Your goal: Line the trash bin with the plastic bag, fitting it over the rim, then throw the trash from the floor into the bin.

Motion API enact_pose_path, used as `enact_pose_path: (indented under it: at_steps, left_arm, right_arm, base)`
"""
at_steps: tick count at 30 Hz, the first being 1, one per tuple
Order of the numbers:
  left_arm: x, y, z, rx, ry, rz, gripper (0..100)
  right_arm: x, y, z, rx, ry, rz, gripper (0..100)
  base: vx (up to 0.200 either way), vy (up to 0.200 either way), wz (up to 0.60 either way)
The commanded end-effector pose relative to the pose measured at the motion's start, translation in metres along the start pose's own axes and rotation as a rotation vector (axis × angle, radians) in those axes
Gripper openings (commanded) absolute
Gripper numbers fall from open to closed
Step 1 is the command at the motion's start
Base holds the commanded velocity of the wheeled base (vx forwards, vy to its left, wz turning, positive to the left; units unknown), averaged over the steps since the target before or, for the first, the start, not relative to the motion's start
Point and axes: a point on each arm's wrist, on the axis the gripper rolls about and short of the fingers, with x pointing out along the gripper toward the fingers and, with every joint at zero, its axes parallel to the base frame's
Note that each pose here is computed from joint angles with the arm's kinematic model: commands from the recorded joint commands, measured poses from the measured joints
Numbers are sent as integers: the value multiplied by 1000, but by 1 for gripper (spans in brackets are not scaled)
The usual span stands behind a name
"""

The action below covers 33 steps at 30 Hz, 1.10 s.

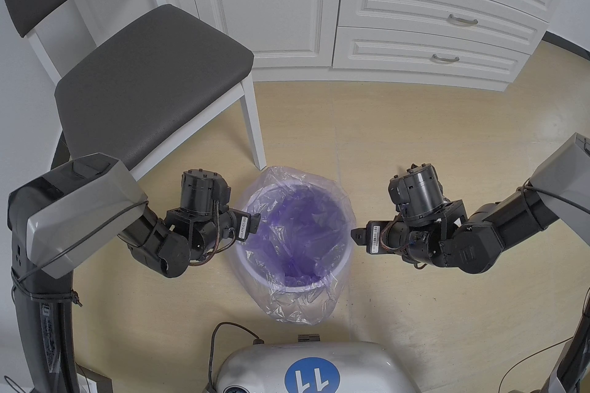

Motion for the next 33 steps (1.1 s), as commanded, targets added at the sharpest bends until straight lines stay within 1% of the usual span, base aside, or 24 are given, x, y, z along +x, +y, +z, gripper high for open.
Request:
enact_pose_path:
  at_steps: [1, 7, 12, 14, 16, 20, 22, 29, 30, 33]
  left_arm:
    - [1, 21, 0, -23, -4, 18, 100]
    - [-16, 43, 16, -50, -36, -29, 100]
    - [-22, 56, 19, -57, -31, -24, 100]
    - [-24, 59, 19, -59, -17, -24, 100]
    - [-26, 62, 18, -62, 8, -44, 100]
    - [-25, 64, 17, -69, 21, -90, 100]
    - [-25, 63, 16, -71, 23, -95, 100]
    - [-10, 72, 7, -81, 41, -72, 100]
    - [3, 77, 0, -91, 53, -62, 100]
    - [18, 81, -7, -104, 58, -52, 100]
  right_arm:
    - [1, -4, 2, 7, -3, -9, 100]
    - [4, -8, 3, 12, 2, -11, 100]
    - [3, -8, 3, 13, 2, -7, 100]
    - [3, -8, 3, 12, 4, -8, 100]
    - [3, -8, 3, 13, 3, -9, 100]
    - [3, -9, 4, 14, 2, -10, 100]
    - [3, -9, 4, 14, 2, -10, 100]
    - [4, -9, 3, 14, 3, -10, 100]
    - [6, -8, 1, 11, 9, -11, 100]
    - [8, -7, 0, 9, 12, -11, 100]
  base:
    - [0, 0, 0]
    - [0, 0, 0]
    - [0, 0, 0]
    - [0, 0, 0]
    - [0, 0, 0]
    - [0, 0, 0]
    - [0, 0, 0]
    - [0, 0, 0]
    - [0, 0, 0]
    - [0, 0, 0]
